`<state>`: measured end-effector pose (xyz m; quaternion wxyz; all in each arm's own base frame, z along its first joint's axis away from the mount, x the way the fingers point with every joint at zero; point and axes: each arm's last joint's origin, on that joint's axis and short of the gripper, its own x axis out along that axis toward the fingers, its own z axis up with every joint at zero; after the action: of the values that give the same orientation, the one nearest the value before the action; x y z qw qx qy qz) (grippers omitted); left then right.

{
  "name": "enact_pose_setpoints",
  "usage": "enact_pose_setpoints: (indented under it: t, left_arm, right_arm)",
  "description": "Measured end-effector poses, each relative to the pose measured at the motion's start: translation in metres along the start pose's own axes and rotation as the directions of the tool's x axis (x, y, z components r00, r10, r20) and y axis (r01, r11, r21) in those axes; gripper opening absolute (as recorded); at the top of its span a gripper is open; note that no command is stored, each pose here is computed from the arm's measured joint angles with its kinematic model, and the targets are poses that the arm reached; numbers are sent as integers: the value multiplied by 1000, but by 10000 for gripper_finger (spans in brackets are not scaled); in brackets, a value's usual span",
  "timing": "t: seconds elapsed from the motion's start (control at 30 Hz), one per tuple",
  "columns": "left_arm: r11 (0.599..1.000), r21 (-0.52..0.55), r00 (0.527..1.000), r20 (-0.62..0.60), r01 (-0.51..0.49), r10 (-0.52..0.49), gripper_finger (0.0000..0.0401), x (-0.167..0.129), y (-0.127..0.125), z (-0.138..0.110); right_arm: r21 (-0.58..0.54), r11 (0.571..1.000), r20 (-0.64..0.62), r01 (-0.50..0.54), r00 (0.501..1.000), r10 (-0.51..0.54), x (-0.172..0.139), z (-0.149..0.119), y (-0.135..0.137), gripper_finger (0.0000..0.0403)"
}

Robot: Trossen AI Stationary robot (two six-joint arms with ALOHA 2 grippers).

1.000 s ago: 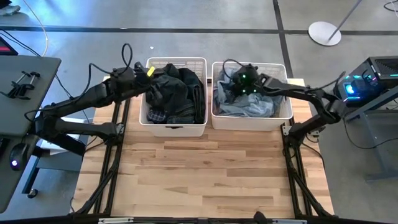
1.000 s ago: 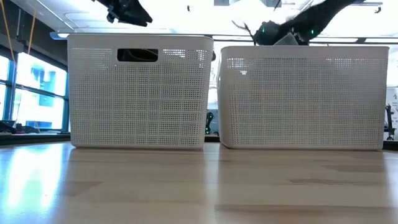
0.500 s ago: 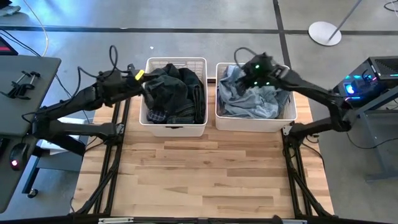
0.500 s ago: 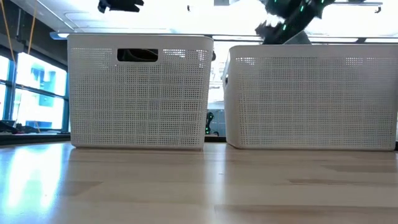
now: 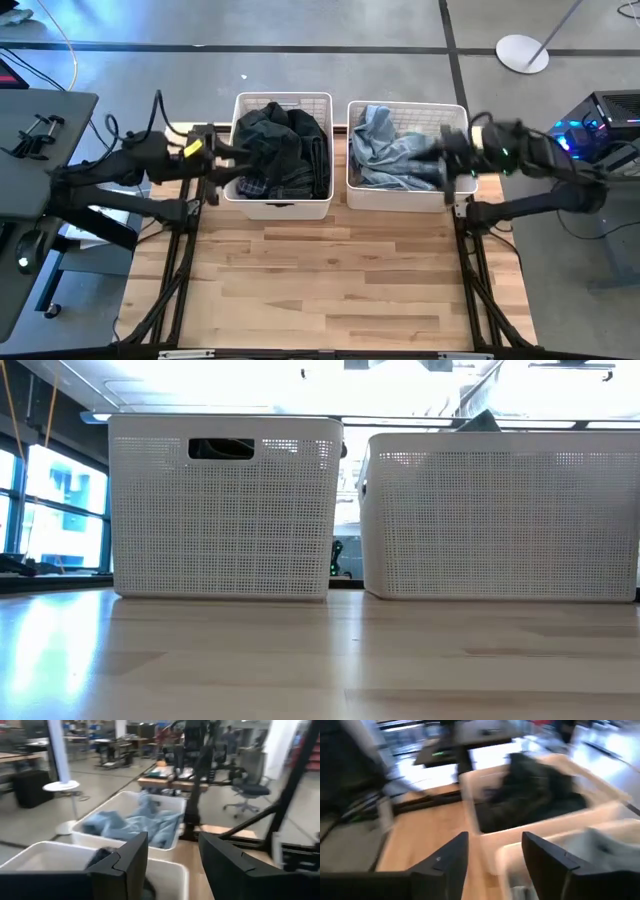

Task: Sort clothes
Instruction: Return to Home Position

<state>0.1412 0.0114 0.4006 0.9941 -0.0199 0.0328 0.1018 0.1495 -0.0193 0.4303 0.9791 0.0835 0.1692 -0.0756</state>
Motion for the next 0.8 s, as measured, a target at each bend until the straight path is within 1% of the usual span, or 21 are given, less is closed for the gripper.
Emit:
enact_pose_setpoints:
  t: [0.1, 0.23, 0.37, 0.47, 0.53, 0.6, 0.7, 0.8]
  left_arm:
    - [999, 12, 999, 1, 36, -36, 152, -2, -12, 0]
    - [997, 52, 998, 16, 62, -63, 131, -1, -22, -6]
    - [997, 45, 996, 54, 67, -69, 116, 0, -24, -12]
    - [997, 46, 997, 50, 55, -57, 109, 2, -23, -20]
    - [998, 41, 997, 54, 49, -51, 107, 3, -22, -23]
    - [999, 29, 996, 73, 47, -49, 106, 3, -22, -24]
    - [999, 15, 992, 115, 48, -50, 106, 7, -23, -29]
    - [999, -5, 990, 130, 51, -50, 106, 10, -24, -34]
  right_arm:
    - [-88, 985, 20, -149, 988, 151, 1, -26, 19, 154]
    - [-207, 939, 84, -273, 952, 296, 25, -74, 29, 110]
    - [-194, 905, 187, -379, 891, 414, 45, -118, 28, 58]
    - [-153, 866, 218, -476, 838, 500, 53, -147, 25, 21]
    - [-140, 839, 256, -526, 799, 544, 52, -159, 23, 6]
    - [-134, 829, 310, -543, 771, 556, 48, -165, 21, 5]
    - [-138, 830, 344, -541, 759, 552, 46, -177, 18, 7]
    - [-134, 807, 347, -576, 735, 583, 40, -185, 19, 2]
